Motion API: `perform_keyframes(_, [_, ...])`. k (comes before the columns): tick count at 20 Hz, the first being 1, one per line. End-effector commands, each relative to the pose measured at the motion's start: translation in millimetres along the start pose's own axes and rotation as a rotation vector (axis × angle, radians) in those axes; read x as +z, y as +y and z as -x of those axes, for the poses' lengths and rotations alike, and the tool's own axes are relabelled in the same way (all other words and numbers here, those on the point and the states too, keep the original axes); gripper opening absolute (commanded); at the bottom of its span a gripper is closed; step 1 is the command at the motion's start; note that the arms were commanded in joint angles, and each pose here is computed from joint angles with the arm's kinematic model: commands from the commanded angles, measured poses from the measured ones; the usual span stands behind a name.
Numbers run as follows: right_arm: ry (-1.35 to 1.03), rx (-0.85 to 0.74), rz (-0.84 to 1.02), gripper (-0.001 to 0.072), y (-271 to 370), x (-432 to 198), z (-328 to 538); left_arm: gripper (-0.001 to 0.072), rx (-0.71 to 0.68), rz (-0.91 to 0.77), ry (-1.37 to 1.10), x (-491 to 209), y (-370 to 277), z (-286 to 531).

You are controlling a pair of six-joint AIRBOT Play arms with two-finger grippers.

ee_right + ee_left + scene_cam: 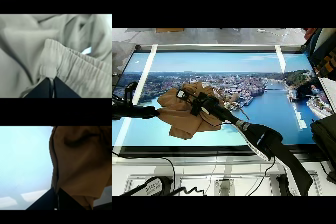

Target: Fold the clothes and pants, and hang the long-sleeved shirts on hangers.

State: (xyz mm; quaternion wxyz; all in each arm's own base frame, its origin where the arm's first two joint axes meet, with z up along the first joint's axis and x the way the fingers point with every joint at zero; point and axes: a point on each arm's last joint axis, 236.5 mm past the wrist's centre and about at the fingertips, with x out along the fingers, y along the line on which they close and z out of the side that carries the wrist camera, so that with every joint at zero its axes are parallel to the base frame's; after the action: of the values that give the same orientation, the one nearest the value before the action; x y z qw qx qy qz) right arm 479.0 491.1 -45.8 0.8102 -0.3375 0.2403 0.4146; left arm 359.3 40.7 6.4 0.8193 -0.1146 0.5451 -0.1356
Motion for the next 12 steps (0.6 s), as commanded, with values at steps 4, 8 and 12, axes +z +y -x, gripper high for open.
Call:
perform_keyframes(4, [-0.078,-0.137,-0.169,0.0031,-103,27,72,0.0015,0.0,0.003,-0.009,2,0,0])
perform_keyframes(8, [0.046,-0.255,-0.512,0.0031,-209,-40,149,0.0014,0.01,0.019,-0.031,7,2,0])
perform_keyframes(12, [0.241,-0.378,-0.733,0.0029,-290,-148,242,0.0013,-0.02,0.214,-0.174,41,0,3])
